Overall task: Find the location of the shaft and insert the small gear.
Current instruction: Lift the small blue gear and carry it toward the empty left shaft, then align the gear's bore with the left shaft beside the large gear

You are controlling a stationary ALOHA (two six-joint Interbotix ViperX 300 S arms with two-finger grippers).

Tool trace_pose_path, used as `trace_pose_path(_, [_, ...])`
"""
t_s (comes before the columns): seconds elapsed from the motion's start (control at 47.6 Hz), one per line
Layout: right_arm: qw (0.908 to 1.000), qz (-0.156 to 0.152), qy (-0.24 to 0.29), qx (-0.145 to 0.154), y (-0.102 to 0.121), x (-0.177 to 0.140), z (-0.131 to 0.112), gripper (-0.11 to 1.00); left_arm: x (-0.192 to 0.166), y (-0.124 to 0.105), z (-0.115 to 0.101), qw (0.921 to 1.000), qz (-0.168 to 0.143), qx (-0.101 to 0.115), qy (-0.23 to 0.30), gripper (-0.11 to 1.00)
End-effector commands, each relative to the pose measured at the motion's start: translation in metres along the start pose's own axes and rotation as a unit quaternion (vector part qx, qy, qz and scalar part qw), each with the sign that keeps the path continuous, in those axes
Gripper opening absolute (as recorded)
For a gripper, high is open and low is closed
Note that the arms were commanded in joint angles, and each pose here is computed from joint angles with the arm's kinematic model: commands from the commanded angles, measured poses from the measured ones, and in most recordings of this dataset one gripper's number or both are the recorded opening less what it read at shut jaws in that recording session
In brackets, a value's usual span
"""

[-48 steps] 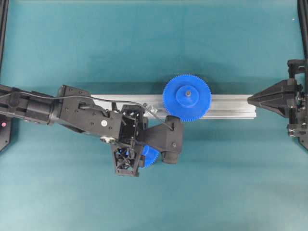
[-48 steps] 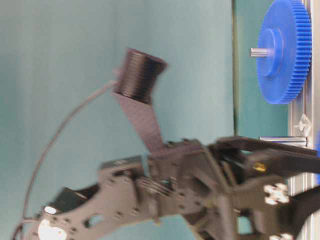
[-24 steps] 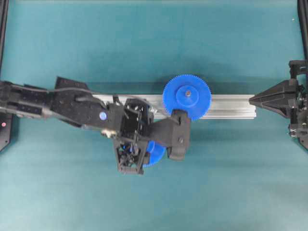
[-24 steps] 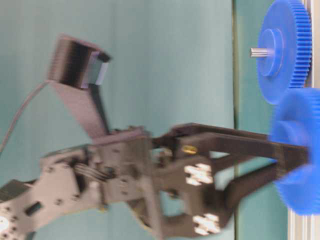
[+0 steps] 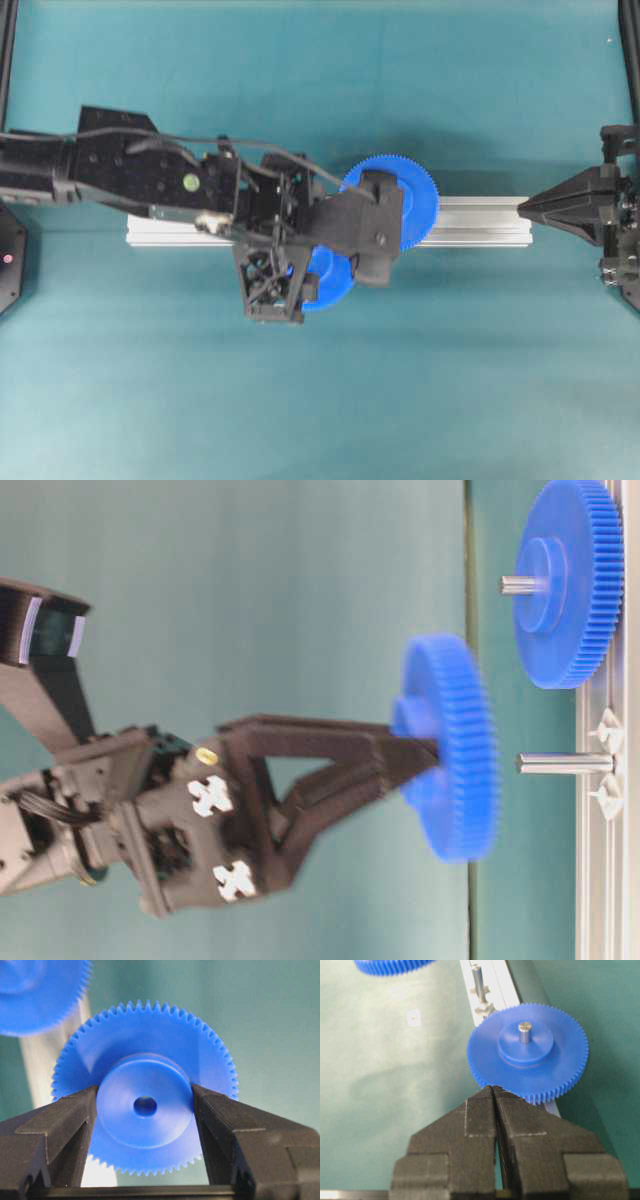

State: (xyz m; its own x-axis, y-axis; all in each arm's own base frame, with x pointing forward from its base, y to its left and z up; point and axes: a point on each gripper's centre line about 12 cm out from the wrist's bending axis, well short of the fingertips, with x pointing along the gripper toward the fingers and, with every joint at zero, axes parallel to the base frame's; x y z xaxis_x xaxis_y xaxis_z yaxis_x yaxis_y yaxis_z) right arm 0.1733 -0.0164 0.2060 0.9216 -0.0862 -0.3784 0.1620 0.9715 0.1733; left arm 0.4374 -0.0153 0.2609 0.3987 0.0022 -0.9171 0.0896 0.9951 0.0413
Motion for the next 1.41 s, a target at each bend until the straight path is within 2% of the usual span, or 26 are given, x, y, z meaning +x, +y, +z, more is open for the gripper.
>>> trace_pose_path(0.0, [1.0000, -0.001, -0.004, 0.004, 0.000, 0.001, 0.003, 0.02, -0.030, 0.008, 0.012, 0.9991, 0.006, -0.003, -0.041, 0.63])
trace_pose_path(0.441, [1.0000, -0.001, -0.004, 0.004, 0.000, 0.001, 0.003, 0.02, -0.027, 0.033, 0.008, 0.9994, 0.021, 0.009, -0.025, 0.63])
trace_pose_path(1.387, [1.0000, -0.001, -0.003, 0.004, 0.000, 0.001, 0.001, 0.02, 0.009, 0.040, 0.001, 0.9997, 0.019, 0.003, 0.014, 0.63])
